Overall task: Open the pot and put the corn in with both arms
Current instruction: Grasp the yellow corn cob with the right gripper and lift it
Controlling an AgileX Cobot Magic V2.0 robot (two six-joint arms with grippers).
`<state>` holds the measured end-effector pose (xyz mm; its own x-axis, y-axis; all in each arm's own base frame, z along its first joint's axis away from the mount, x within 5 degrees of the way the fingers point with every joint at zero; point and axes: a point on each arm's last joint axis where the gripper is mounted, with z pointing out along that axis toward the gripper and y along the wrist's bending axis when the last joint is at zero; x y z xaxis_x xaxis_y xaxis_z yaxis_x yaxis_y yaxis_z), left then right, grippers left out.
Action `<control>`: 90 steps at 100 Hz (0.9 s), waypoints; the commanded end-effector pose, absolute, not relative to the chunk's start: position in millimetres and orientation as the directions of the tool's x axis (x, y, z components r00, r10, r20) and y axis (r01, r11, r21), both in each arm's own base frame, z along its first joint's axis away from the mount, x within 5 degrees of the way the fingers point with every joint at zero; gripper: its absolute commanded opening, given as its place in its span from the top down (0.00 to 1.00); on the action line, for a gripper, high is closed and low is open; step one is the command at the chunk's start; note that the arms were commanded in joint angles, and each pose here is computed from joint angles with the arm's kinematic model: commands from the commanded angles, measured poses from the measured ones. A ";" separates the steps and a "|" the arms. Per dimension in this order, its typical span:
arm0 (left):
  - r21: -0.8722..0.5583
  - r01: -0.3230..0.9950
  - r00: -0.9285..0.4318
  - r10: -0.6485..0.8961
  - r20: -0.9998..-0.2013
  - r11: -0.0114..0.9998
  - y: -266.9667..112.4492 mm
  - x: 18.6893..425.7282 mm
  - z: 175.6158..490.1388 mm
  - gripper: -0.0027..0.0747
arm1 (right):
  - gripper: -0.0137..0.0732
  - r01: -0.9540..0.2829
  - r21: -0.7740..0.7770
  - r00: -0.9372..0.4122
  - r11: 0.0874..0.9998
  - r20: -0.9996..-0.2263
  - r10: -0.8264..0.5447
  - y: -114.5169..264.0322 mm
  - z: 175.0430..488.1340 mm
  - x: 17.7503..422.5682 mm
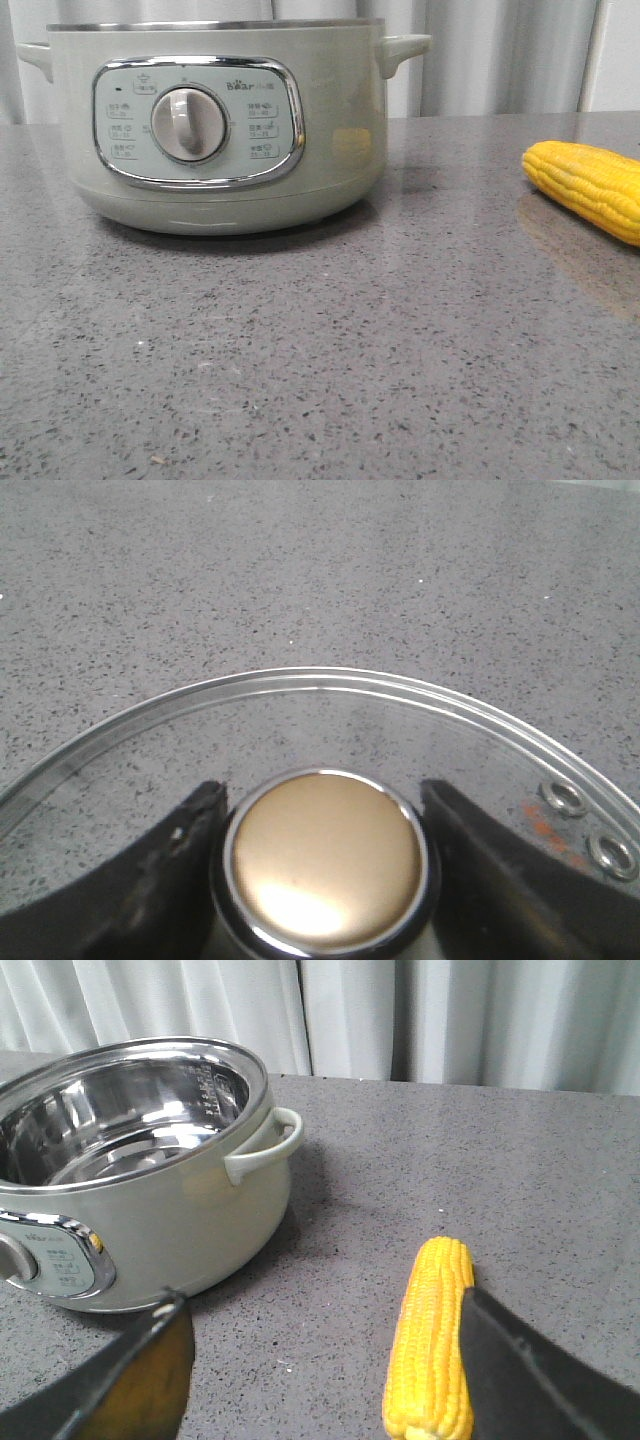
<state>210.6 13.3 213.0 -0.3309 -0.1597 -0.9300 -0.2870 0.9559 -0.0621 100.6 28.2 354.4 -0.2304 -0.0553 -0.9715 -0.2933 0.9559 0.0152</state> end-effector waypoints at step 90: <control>-0.141 -0.140 0.418 -0.071 -0.906 0.980 15.5 101.7 358.3 0.42 | 0.93 -0.155 0.123 -0.500 0.980 -0.865 0.029 40.9 293.1 255.4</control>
